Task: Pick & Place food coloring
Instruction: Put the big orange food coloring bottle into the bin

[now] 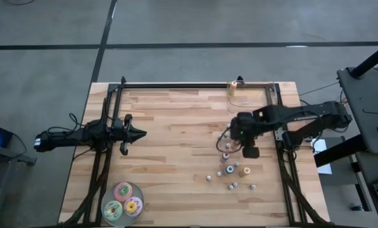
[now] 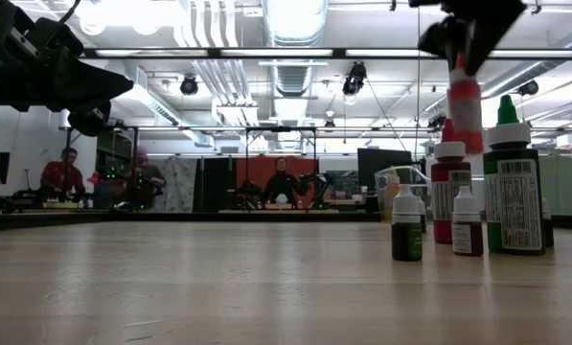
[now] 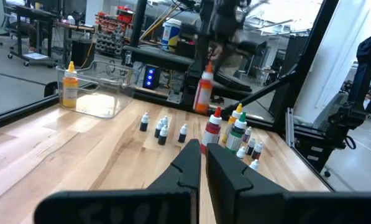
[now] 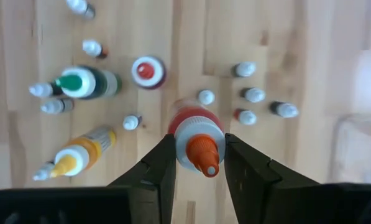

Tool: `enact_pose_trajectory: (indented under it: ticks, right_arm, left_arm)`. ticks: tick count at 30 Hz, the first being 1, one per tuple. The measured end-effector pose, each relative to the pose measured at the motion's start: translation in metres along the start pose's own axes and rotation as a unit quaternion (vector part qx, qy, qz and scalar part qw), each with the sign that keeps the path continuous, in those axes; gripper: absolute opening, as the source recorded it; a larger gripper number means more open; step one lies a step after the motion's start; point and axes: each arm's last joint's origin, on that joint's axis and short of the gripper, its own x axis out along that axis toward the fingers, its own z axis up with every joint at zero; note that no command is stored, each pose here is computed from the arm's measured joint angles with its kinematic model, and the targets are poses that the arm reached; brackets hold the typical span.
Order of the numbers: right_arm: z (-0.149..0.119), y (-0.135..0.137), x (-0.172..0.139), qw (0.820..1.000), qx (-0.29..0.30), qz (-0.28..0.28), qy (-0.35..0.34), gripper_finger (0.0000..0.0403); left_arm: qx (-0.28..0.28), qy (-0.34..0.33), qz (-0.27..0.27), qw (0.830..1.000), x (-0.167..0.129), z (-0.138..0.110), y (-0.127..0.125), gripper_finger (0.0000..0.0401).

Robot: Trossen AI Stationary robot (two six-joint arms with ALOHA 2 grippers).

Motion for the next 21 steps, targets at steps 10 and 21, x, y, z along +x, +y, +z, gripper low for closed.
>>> enact_pose_trajectory:
  ticks: [10,21]
  right_arm:
    - [0.007,-0.041,-0.053,0.996,0.074,-0.027,-0.041,0.0102]
    - [-0.002,-0.101,-0.063,0.984,0.151,-0.077,-0.047,0.0102]
  left_arm:
    - [0.000,0.000,0.000,1.000,0.000,0.000,0.000,0.0000]
    - [0.000,0.000,0.000,1.000,0.000,0.000,0.000,0.0000]
